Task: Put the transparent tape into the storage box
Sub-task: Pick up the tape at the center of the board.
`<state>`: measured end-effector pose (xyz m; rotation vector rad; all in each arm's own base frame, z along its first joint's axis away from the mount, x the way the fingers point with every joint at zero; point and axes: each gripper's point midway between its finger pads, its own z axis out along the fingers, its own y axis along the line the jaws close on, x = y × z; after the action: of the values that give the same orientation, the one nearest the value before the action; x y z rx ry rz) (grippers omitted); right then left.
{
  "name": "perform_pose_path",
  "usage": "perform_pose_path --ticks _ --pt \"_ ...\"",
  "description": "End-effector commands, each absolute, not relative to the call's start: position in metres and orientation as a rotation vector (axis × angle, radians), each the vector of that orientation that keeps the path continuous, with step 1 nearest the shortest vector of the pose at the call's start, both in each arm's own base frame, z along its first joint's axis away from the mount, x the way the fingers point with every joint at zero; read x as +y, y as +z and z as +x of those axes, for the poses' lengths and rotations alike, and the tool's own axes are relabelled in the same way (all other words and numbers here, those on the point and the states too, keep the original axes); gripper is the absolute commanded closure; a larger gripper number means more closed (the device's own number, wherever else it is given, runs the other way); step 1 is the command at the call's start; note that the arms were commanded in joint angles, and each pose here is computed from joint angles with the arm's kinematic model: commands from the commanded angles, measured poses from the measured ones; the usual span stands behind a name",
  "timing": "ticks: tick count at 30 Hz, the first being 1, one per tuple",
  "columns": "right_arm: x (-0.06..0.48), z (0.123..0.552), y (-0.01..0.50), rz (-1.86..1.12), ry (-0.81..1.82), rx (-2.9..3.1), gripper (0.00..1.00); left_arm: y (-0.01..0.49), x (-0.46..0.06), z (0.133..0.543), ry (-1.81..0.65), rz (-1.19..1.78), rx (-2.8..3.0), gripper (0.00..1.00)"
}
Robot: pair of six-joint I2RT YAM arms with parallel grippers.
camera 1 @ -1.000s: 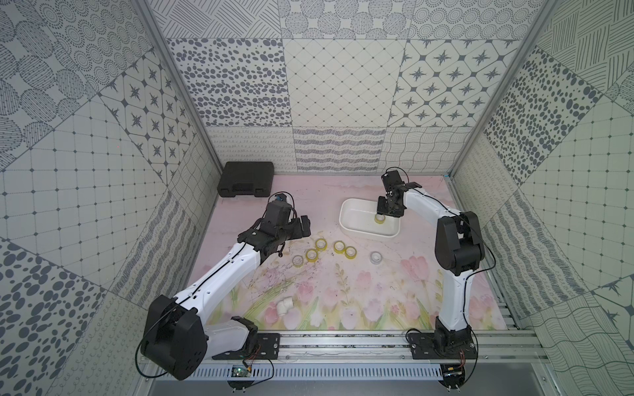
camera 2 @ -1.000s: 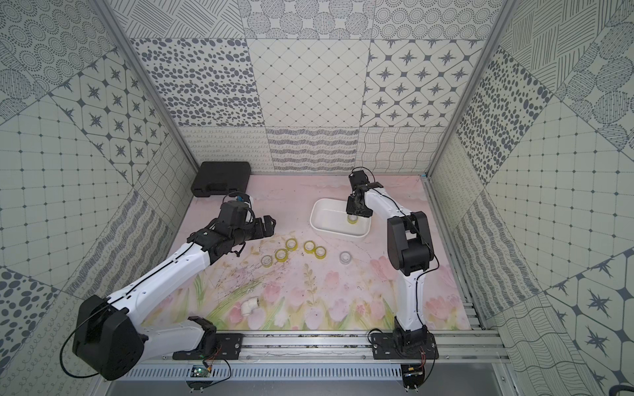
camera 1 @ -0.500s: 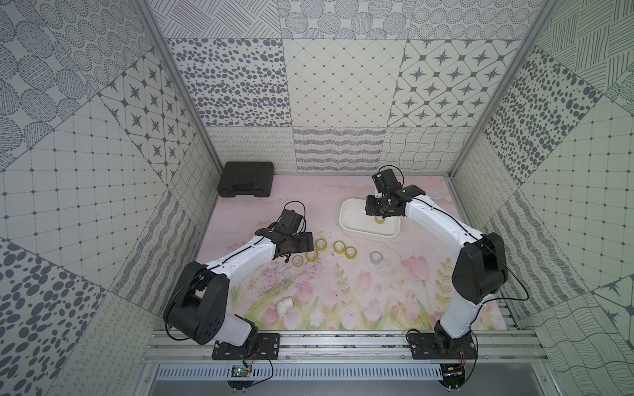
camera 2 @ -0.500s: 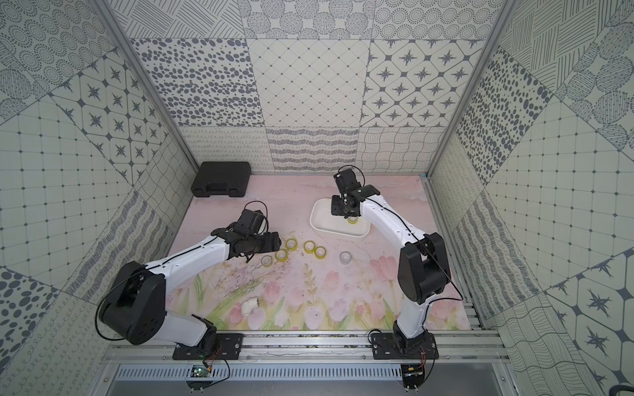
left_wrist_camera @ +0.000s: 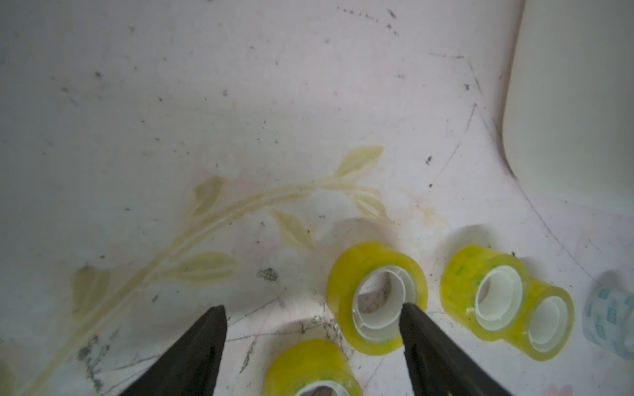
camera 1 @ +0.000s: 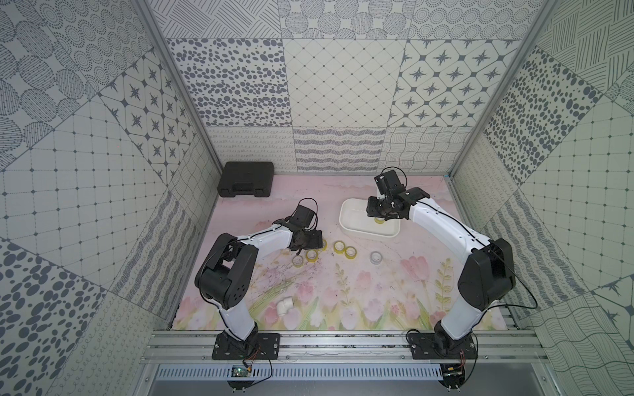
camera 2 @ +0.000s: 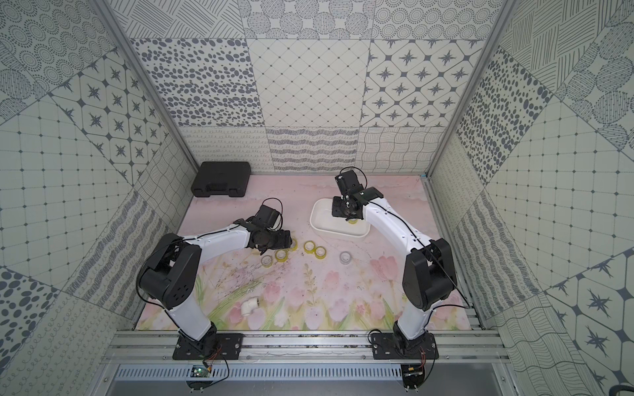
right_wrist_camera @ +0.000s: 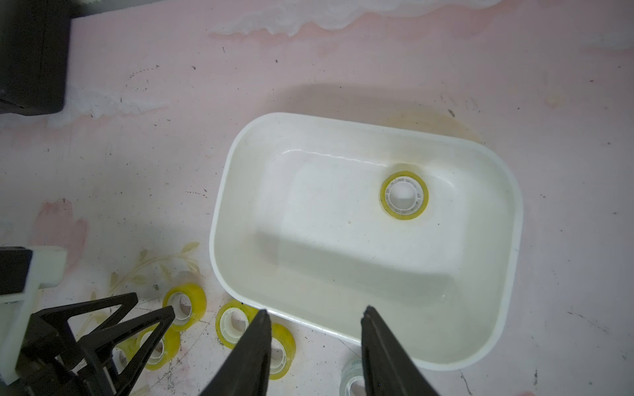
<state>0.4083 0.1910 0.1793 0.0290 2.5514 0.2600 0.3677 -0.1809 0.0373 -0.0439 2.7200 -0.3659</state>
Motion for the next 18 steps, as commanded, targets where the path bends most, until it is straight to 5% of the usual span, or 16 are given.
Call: perform_pose_path --ticks 1,10,18 --pt "0.187 0.410 0.188 0.061 0.262 2.515 0.55 0.031 -0.184 0.379 -0.334 -0.001 2.714 0.23" --pt "0.184 0.412 0.183 0.076 0.245 2.521 0.55 0.017 -0.191 0.369 -0.300 0.061 2.756 0.49" --pt "0.183 0.410 0.178 0.081 0.242 2.534 0.56 0.010 -0.182 0.340 -0.255 0.061 2.793 0.52"
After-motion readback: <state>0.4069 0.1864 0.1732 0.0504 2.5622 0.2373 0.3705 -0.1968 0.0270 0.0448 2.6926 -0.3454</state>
